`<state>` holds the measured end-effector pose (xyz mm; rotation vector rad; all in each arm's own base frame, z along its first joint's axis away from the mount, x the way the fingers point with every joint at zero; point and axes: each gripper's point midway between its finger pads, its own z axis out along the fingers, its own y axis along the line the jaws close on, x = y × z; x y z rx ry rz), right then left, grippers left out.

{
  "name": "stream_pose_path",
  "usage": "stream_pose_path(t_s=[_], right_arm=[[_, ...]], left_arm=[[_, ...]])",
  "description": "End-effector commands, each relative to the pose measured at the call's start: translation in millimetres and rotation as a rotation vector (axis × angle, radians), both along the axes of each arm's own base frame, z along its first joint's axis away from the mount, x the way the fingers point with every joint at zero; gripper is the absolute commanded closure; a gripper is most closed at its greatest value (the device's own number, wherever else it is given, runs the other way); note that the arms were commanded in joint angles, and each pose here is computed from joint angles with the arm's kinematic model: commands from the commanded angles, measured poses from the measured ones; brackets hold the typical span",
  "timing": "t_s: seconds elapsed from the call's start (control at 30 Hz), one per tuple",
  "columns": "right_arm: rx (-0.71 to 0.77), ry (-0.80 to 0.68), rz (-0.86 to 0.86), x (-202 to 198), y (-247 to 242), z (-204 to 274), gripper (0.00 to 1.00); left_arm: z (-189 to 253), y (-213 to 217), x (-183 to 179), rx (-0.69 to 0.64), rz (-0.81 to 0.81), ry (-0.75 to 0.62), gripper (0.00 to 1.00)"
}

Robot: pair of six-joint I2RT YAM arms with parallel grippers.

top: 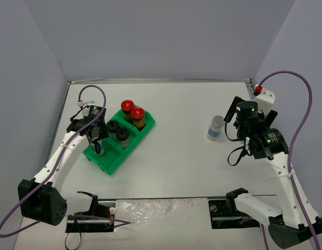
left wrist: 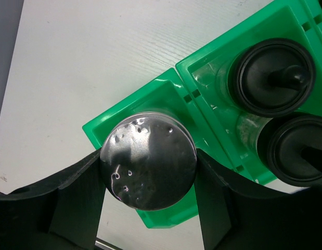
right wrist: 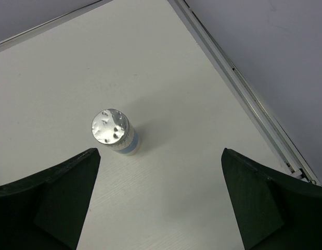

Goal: Organize the condiment bottles

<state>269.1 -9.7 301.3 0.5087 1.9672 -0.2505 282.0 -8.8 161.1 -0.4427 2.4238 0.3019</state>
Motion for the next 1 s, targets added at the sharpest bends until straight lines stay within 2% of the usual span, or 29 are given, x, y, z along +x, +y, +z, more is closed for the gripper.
stream_pose_path(t_s=[0.0, 0.4, 0.97], right_arm=[[0.006, -0.046, -0.012, 8, 0, 8, 0.0], [0.002, -0.05, -0.008, 8, -1, 10, 0.0], [0.0, -0.042, -0.001, 8, 0, 7, 0.0]], left_arm=[[18, -1, 23, -0.047, 0.015, -0.103, 1.0], [0, 1, 30, -0.089, 0.066, -0.101, 1.0], [5, 21, 15, -0.008, 0.143, -0.09, 1.0]])
